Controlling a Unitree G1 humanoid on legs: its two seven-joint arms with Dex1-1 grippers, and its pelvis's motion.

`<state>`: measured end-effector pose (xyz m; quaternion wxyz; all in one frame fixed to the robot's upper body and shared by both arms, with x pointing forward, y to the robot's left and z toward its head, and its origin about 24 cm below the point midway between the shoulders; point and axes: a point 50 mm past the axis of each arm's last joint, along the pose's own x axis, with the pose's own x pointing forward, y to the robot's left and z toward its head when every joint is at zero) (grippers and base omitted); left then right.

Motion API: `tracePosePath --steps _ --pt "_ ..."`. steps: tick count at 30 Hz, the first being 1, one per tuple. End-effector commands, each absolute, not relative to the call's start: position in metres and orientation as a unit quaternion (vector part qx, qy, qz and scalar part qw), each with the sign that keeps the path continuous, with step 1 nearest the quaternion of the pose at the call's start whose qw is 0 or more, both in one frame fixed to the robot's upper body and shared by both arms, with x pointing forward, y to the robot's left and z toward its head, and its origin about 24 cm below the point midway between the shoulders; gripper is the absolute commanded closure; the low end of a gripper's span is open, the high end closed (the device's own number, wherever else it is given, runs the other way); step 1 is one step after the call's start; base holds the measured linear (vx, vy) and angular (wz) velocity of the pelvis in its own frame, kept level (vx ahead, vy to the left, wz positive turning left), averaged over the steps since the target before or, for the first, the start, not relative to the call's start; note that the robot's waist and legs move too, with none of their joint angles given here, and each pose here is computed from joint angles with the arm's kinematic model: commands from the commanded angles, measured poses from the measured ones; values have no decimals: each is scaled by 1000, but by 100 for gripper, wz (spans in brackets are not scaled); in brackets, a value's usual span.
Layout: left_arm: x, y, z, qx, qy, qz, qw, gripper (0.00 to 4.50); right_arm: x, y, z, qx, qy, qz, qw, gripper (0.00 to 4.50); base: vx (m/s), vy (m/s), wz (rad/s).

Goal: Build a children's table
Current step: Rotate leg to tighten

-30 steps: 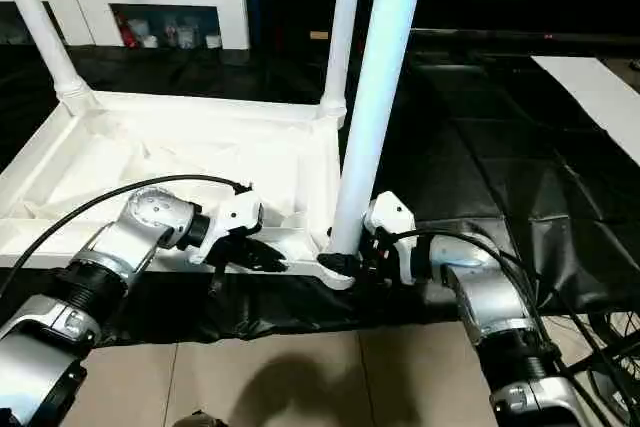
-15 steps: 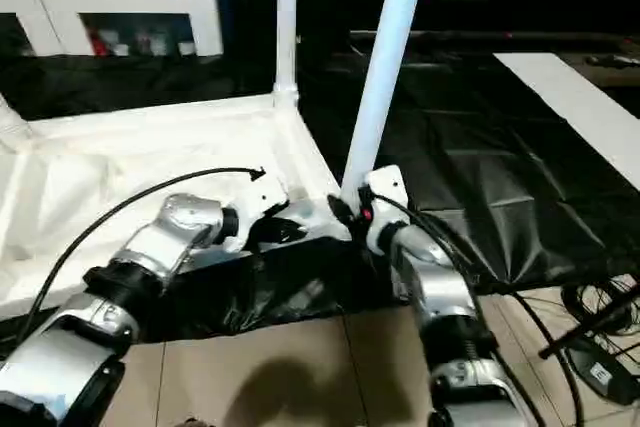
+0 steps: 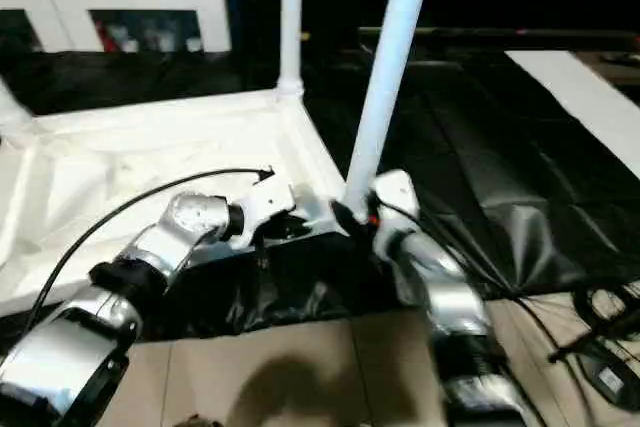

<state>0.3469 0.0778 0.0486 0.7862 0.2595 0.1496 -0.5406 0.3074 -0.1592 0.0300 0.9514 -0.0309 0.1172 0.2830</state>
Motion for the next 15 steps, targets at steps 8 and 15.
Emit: tracePosePath --steps 8,15 --pt "362 80 79 250 79 -524 810 390 282 -176 38 -40 111 329 937 130 21 0 0" --pt "359 105 88 201 96 -530 818 353 272 -160 41 -32 112 382 917 130 0 0 0"
